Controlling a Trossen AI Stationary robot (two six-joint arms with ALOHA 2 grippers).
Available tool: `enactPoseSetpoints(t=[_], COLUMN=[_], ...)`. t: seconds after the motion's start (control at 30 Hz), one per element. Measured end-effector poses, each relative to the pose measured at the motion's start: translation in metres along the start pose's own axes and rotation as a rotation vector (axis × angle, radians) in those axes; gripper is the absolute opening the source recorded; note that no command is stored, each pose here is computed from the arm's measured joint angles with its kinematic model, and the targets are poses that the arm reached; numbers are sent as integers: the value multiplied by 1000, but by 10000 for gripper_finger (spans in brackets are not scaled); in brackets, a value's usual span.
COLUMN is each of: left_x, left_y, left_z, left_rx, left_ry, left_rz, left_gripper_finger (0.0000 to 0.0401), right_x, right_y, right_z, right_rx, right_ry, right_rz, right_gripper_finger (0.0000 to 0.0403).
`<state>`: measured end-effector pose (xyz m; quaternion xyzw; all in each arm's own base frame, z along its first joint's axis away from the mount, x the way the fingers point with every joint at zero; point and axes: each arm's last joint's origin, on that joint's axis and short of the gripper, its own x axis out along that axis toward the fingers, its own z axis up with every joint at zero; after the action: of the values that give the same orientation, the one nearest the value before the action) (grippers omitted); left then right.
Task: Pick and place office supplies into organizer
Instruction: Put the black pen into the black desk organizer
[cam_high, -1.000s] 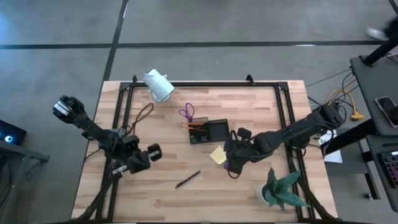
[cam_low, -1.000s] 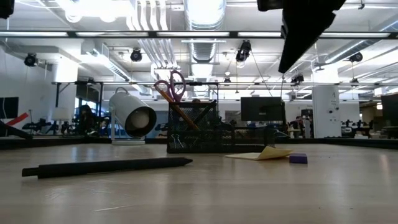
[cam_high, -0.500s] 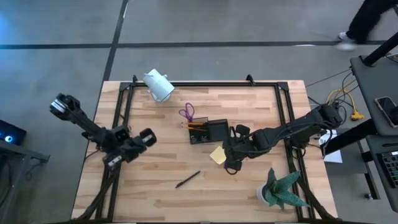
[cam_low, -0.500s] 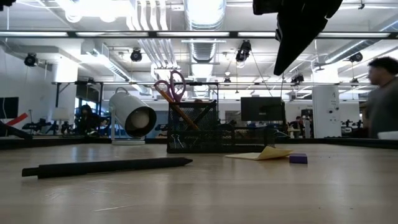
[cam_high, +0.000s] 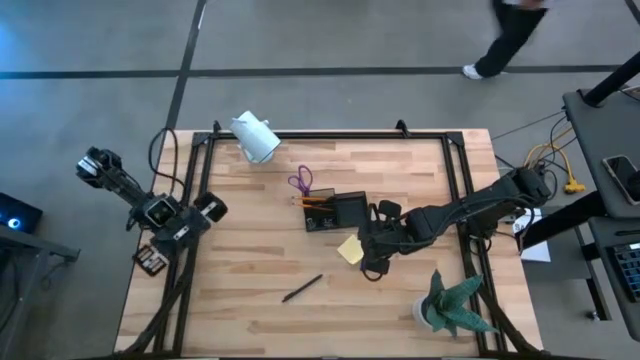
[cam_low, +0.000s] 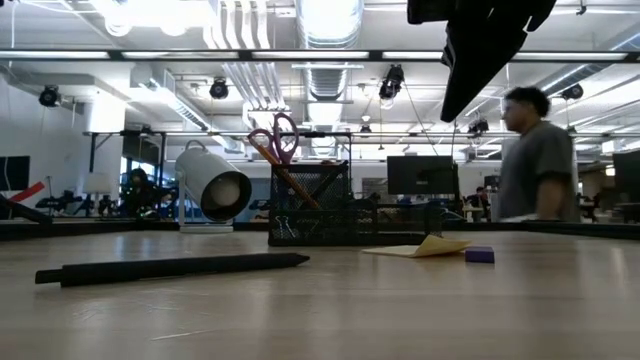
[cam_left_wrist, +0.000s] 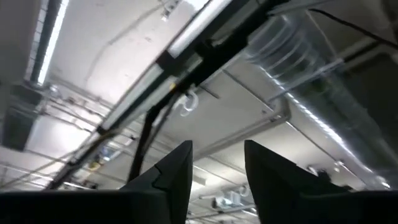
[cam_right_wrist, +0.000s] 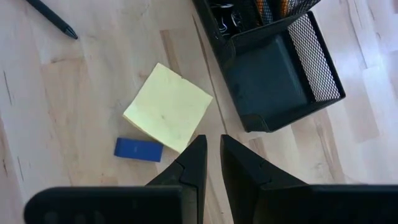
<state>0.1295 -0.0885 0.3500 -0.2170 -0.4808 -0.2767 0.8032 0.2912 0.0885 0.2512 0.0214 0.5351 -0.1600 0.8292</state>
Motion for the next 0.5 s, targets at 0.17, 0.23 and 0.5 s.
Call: enactPoseSetpoints(t=[0.17, 0.23, 0.5], left_x=[-1, -1, -2], left_y=[-2, -3, -5], left_z=[-1, -1, -3], left_rx=[-64, -68, -69], left_ry=[94, 120, 151], left_rz=[-65, -83, -180], left_gripper_finger=[128, 128, 128], right_x=[1, 2, 4], right_y=[-1, -1, -5], right_z=[-1, -1, 0], right_rx=[-3, -3, 4], right_ry=[7, 10, 13], right_rz=[-4, -7, -14], right_gripper_finger=[38, 38, 38])
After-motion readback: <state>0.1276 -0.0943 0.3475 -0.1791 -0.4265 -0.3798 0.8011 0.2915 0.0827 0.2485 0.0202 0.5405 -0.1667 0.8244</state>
